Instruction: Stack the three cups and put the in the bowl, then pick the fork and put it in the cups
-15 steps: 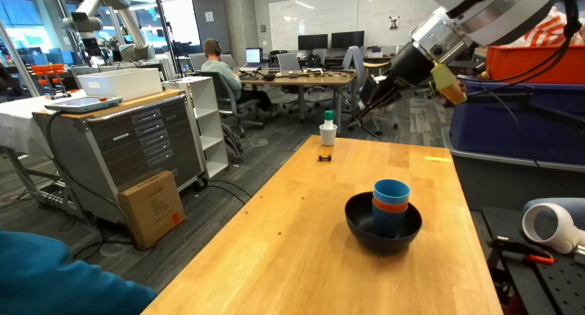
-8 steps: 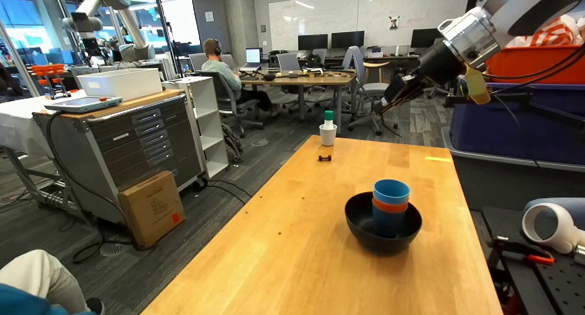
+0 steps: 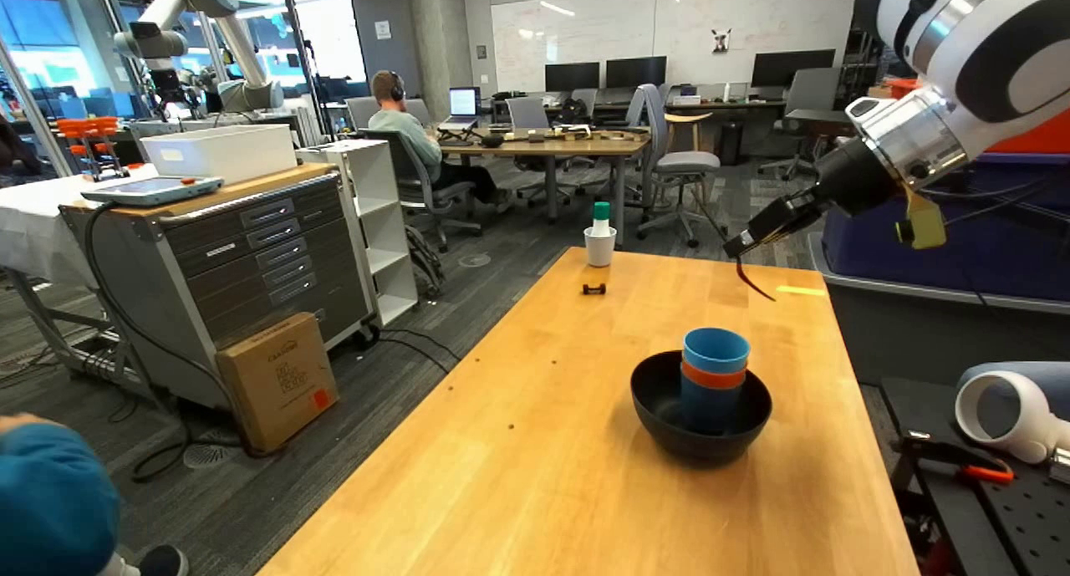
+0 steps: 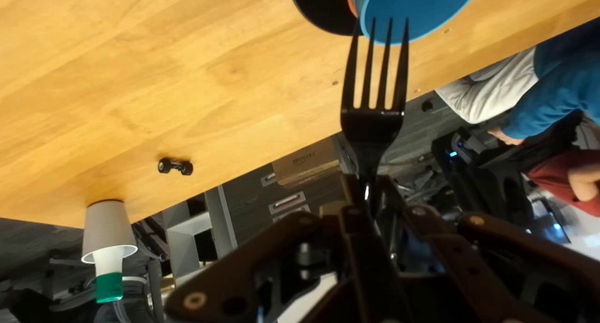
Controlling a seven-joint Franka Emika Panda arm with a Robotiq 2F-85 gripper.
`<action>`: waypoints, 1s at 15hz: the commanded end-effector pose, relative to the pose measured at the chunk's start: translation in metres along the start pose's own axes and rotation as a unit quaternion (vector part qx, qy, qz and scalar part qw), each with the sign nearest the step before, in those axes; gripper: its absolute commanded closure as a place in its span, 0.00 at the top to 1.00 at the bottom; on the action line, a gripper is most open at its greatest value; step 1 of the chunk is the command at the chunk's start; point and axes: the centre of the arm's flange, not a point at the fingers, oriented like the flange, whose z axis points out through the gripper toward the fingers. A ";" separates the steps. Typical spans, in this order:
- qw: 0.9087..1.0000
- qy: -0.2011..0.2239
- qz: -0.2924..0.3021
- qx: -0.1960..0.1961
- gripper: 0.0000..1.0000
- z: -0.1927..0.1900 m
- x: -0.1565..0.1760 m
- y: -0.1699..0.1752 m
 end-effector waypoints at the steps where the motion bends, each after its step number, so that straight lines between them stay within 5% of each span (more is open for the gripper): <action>1: 0.998 0.035 0.007 0.048 0.03 0.029 -0.046 -0.002; 7: 0.992 0.053 0.012 0.115 0.03 0.063 -0.073 -0.014; 15: 0.986 0.056 0.025 0.153 0.03 0.085 -0.083 -0.020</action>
